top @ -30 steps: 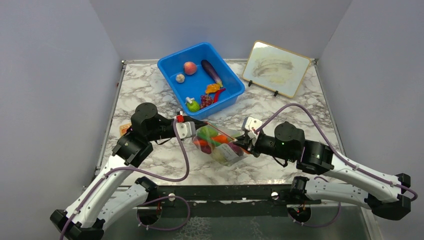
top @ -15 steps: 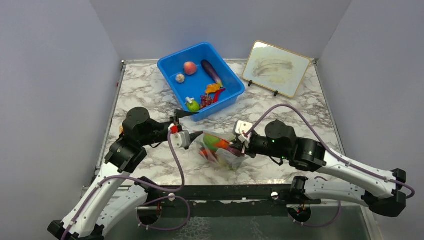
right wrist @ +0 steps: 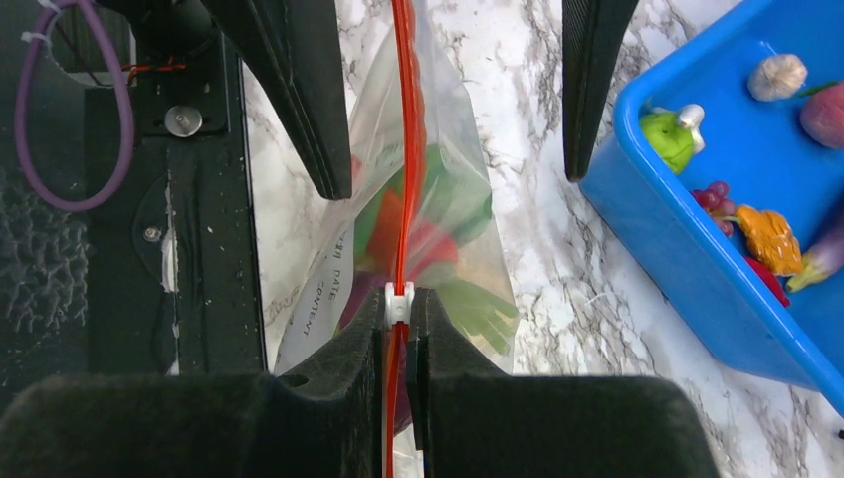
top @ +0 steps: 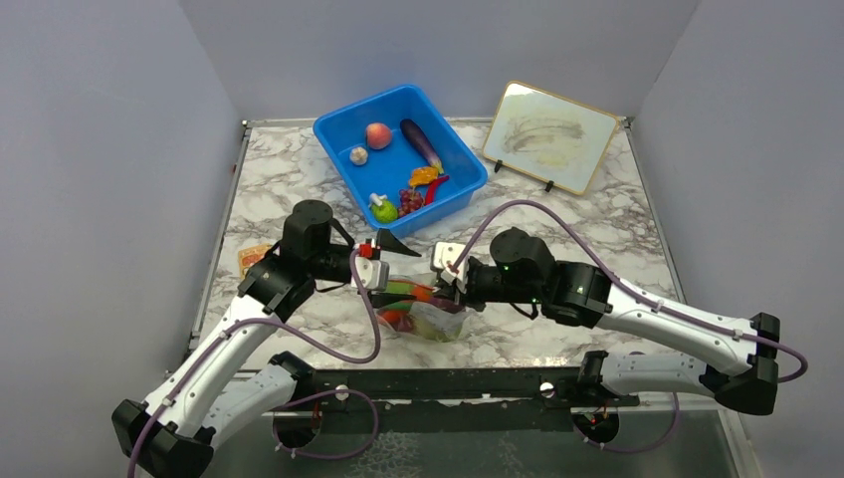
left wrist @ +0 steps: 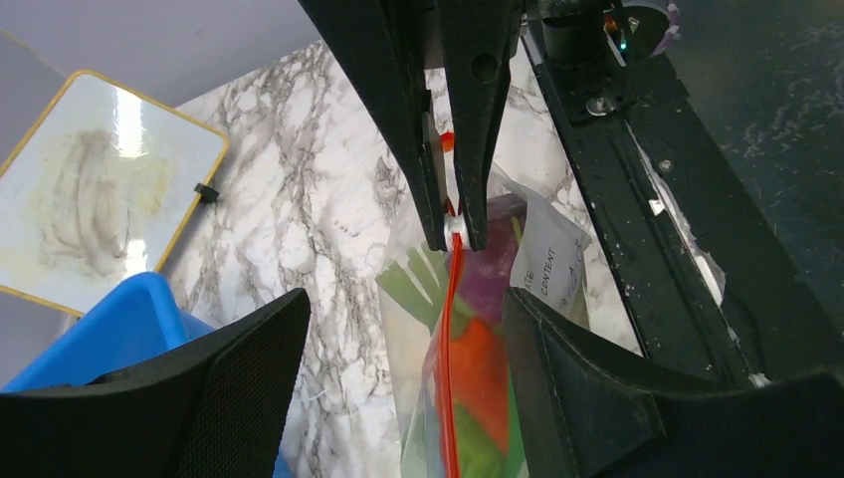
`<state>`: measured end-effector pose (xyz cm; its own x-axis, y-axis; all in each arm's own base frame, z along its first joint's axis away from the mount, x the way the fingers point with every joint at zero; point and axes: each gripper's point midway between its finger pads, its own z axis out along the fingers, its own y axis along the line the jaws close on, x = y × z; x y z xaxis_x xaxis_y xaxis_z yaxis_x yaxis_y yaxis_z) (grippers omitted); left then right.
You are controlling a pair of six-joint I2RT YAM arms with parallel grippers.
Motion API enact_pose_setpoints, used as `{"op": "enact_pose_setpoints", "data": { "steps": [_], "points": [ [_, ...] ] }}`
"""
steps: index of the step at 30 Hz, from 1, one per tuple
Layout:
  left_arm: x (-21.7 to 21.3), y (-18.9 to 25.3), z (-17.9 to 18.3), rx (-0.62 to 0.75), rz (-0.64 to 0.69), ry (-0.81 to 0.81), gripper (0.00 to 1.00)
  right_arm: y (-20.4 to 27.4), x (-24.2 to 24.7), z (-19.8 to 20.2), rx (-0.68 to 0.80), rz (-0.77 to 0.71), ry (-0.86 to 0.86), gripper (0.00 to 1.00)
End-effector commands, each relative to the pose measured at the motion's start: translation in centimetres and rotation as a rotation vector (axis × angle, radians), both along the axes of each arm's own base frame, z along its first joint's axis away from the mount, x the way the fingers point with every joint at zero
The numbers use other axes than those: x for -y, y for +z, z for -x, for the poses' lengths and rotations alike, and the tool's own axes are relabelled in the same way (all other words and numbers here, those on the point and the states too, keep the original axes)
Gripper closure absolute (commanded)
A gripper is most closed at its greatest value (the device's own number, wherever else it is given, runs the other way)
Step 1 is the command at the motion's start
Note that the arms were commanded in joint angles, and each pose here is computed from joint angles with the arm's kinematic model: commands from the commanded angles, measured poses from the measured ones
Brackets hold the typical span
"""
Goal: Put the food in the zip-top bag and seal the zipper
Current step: Zip the zipper food storage bag at the center of the board.
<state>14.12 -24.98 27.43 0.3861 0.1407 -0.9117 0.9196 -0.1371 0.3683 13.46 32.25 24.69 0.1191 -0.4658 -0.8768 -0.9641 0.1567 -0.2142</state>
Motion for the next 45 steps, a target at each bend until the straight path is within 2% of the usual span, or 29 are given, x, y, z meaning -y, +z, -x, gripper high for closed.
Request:
{"op": "enact_pose_setpoints", "data": {
  "steps": [1,3,4,5,6,7,8,14,22,29,45],
  "points": [
    [0.0,-0.8,0.4,-0.020,-0.017,-0.021,0.30,4.2,-1.9,0.4,0.055,-0.131,0.071,0.99],
    [0.1,-1.2,0.1,-0.016,-0.029,-0.017,0.37,4.2,-2.1,0.4,0.055,-0.138,0.073,0.99],
    [0.1,-1.4,0.1,-0.025,-0.037,-0.016,0.45,4.2,-2.1,0.4,0.054,-0.137,0.074,0.99],
    [0.1,-1.6,0.0,-0.025,-0.047,-0.015,0.56,4.2,-2.1,0.4,0.053,-0.138,0.074,0.99],
    [0.1,-1.6,-0.1,-0.029,-0.055,-0.012,0.70,4.1,-2.1,0.4,0.054,-0.136,0.073,0.99],
    [0.0,-1.7,-0.2,-0.030,-0.062,-0.004,0.87,4.2,-2.0,0.4,0.054,-0.138,0.071,0.99],
    [-0.1,-1.7,-0.4,-0.025,-0.069,0.008,0.99,4.1,-1.9,0.4,0.053,-0.135,0.069,0.99],
    [-1.3,-1.6,-1.6,0.016,-0.140,0.110,1.00,4.0,0.2,0.2,0.069,-0.114,0.016,0.99],
    [-3.5,0.3,-4.5,0.140,-0.207,0.306,1.00,2.3,4.2,0.2,0.068,0.023,-0.062,0.99],
    [-4.1,1.1,-5.1,0.170,-0.210,0.357,1.00,4.6,6.8,0.0,0.115,-0.006,-0.123,0.99],
    [-5.5,1.2,-6.6,0.220,-0.241,0.461,1.00,6.5,12.0,-0.4,0.145,0.075,-0.260,0.99]
  ]
}}
